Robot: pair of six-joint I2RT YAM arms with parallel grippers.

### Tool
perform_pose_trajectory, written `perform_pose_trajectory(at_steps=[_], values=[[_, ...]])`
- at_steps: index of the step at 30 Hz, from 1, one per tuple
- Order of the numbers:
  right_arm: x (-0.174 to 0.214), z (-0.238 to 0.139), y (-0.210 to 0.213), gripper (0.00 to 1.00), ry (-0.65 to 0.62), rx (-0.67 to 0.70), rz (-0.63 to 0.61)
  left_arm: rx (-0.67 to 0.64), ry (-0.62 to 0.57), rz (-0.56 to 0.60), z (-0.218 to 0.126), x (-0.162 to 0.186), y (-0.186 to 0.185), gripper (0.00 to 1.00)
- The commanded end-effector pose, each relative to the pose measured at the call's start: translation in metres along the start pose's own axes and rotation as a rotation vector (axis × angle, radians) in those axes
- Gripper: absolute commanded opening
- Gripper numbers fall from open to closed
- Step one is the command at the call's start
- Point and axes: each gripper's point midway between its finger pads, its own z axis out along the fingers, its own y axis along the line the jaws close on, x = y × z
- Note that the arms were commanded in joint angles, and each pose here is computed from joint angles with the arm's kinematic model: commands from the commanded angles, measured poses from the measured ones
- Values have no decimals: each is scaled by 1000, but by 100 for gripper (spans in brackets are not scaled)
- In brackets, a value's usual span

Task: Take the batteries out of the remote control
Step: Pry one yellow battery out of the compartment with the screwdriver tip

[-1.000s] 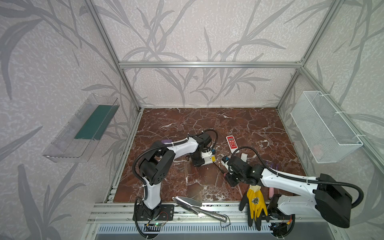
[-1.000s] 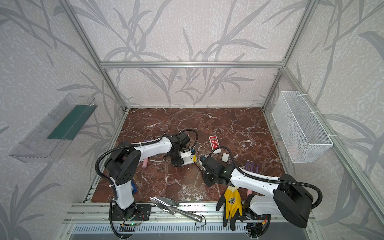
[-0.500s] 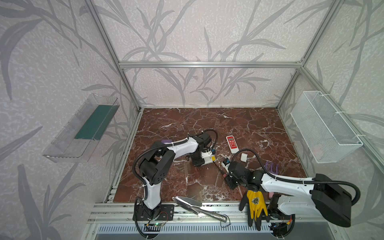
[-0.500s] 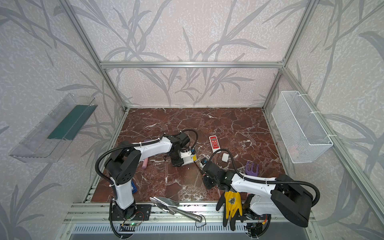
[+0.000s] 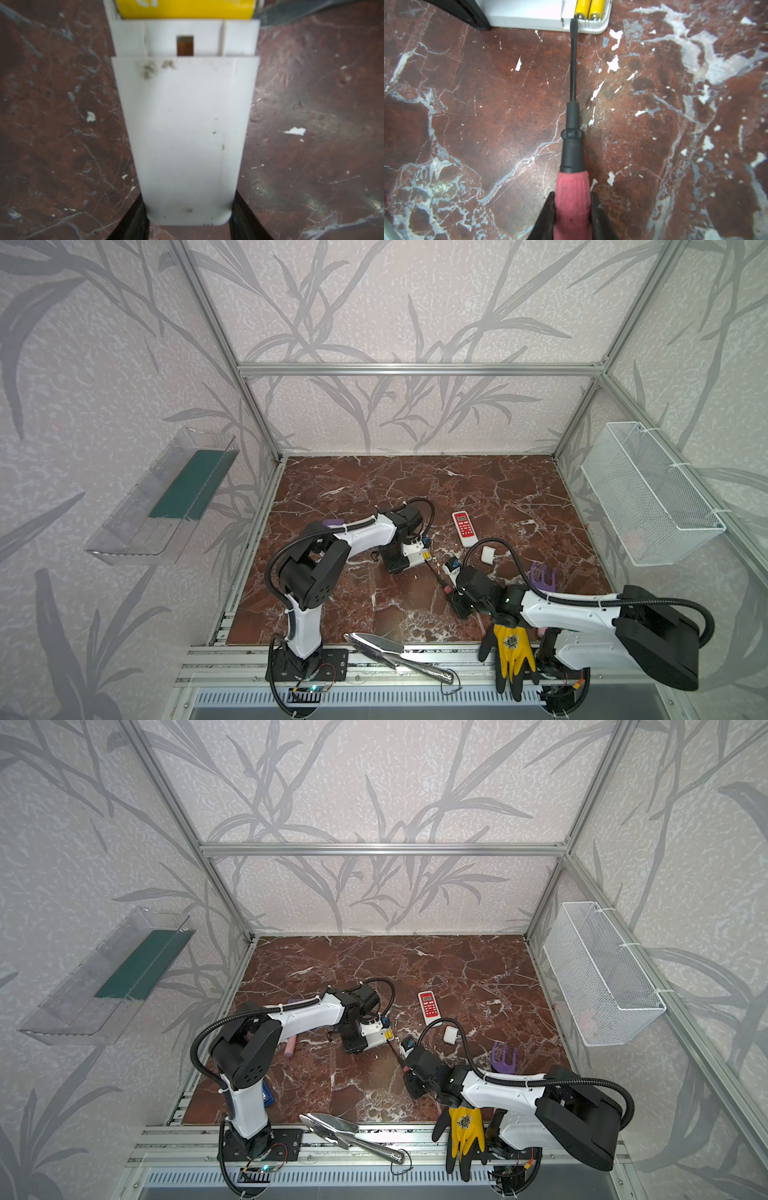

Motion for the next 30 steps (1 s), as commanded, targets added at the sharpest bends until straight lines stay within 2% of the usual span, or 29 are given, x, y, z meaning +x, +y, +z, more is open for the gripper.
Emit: perform_pose_trajectory(at_steps=[1,30], values=[[-31,-2,-19,0,-156,96,64,135,116,94,31,25,-35,44],[-42,-12,-18,0,-223,85,52,124,143,92,31,27,-31,43]])
